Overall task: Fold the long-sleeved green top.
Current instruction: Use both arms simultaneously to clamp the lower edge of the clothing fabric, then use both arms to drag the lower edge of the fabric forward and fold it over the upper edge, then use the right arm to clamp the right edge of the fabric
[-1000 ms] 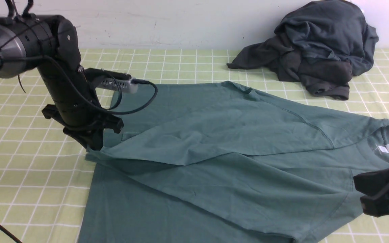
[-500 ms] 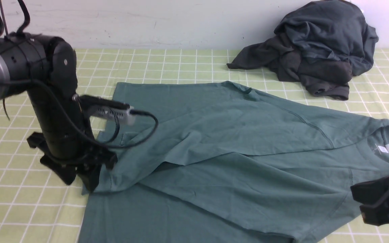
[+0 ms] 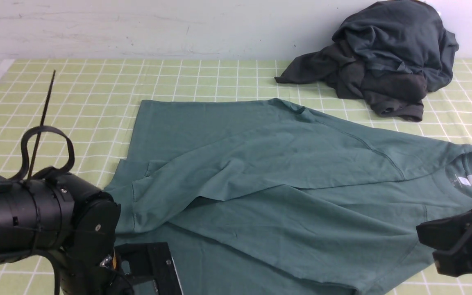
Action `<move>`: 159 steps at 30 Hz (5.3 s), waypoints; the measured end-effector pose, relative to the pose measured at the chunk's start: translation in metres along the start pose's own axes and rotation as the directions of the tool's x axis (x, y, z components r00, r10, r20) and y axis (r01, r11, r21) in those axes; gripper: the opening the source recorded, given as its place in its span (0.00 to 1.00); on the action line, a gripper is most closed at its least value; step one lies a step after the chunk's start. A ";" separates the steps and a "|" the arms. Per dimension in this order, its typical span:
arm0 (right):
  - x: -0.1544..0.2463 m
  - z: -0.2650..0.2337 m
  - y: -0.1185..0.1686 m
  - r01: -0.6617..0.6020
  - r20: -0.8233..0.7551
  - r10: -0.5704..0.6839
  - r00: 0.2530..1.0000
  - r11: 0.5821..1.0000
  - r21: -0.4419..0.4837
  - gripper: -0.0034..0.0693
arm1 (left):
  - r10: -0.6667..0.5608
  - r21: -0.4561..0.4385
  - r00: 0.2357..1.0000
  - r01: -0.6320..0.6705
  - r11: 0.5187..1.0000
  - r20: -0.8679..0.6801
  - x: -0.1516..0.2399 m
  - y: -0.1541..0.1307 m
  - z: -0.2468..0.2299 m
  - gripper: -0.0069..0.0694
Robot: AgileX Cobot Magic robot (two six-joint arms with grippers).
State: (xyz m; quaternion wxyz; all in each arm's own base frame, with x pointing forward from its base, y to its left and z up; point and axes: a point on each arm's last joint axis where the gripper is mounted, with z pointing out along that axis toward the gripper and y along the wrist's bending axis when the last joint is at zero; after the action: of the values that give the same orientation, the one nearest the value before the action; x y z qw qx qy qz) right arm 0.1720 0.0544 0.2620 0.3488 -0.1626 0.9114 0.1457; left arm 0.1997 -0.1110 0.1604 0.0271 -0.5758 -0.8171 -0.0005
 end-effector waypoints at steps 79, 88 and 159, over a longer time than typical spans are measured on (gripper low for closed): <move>-0.139 0.132 -0.092 0.759 -0.435 -0.630 0.643 0.600 0.253 0.04 | -0.515 -0.099 0.482 0.791 0.604 0.709 -0.011 0.124 -0.151 0.09; -0.171 0.216 -0.143 0.642 -0.354 -0.537 0.765 0.682 0.351 0.04 | -0.579 -0.093 0.436 0.846 0.526 0.689 -0.055 0.262 -0.112 0.09; -0.100 0.152 -0.278 -0.497 -0.217 0.616 0.757 0.759 0.420 0.65 | -0.476 0.229 0.600 0.443 0.867 0.643 0.000 0.088 -0.215 0.09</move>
State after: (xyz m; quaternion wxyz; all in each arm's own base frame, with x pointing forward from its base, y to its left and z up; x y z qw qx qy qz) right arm 0.4427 -0.1201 0.1793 0.1471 0.1597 0.9746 0.0554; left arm 0.2916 -0.0885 0.3725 -0.2618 -0.3045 -0.8886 0.2218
